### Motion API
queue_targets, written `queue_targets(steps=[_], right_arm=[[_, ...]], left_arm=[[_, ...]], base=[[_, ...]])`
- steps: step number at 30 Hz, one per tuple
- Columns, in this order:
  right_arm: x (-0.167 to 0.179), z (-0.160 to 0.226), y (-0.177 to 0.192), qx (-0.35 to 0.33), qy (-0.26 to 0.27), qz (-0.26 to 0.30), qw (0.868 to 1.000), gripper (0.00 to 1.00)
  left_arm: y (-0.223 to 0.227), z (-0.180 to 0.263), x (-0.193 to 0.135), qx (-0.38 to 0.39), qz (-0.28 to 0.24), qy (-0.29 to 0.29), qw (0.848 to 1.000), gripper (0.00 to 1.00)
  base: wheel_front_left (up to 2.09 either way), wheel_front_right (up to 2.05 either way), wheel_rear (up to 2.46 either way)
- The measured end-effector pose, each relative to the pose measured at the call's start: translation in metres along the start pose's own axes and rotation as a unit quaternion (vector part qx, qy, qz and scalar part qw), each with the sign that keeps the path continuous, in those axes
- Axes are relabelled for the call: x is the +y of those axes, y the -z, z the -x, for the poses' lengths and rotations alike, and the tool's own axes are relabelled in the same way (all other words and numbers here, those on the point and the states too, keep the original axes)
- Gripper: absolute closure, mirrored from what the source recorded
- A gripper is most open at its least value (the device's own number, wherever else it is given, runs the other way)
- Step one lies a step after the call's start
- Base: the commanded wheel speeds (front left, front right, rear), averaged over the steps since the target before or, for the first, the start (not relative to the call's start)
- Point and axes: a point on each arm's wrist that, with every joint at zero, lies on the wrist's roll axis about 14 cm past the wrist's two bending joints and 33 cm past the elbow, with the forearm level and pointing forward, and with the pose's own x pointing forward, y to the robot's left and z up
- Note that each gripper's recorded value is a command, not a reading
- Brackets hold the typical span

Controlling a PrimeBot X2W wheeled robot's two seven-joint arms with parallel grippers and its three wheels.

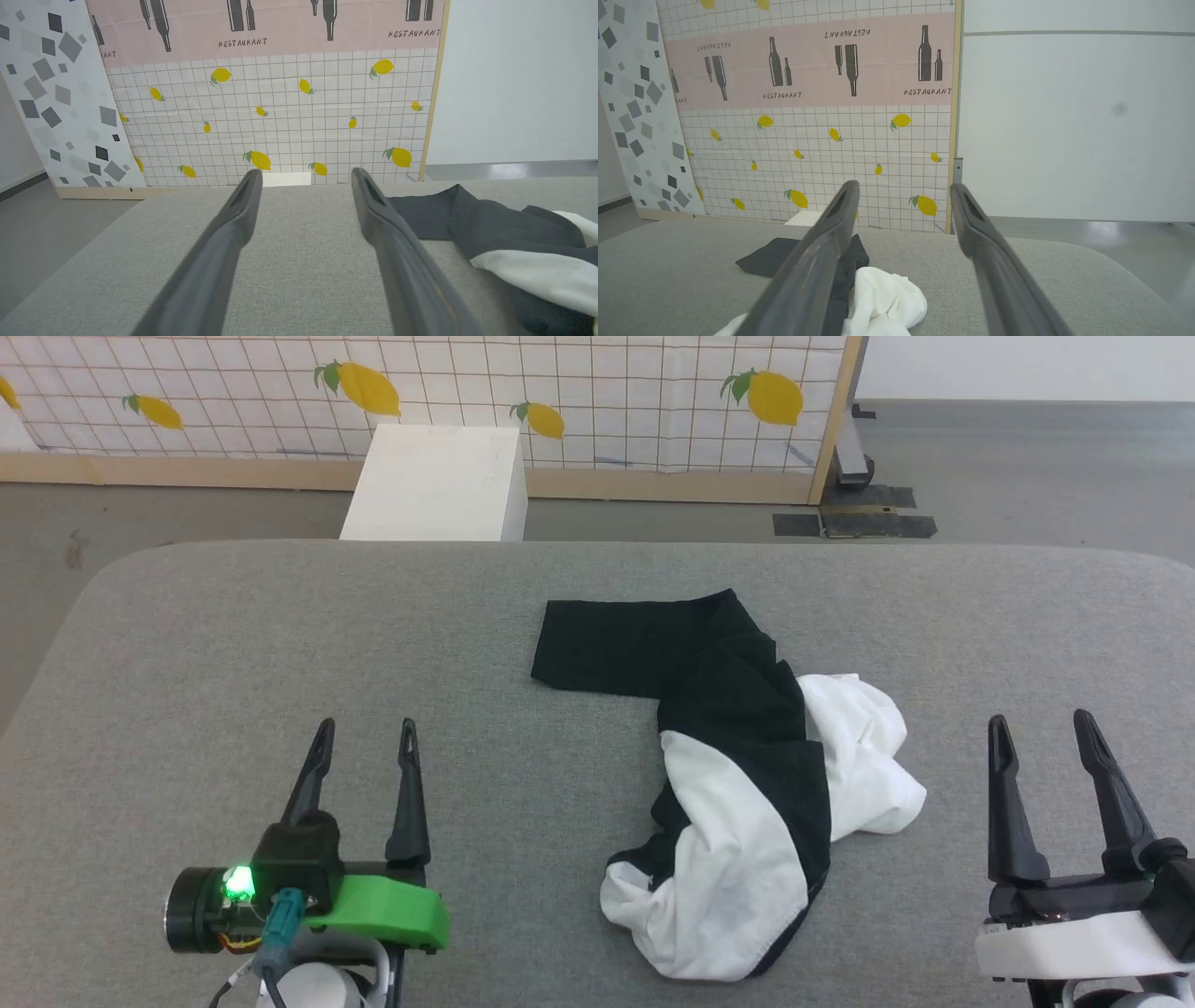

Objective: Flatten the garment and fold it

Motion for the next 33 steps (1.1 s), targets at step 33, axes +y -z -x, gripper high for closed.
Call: queue_targets(steps=[33], right_arm=[[0.055,-0.195,0.103,0.390,-0.260,0.186,0.864,0.00]], left_arm=[[0.031,-0.042,0.034,0.023,-0.022,-0.058,0.998,0.00]], base=[[0.00,0.00,0.00]])
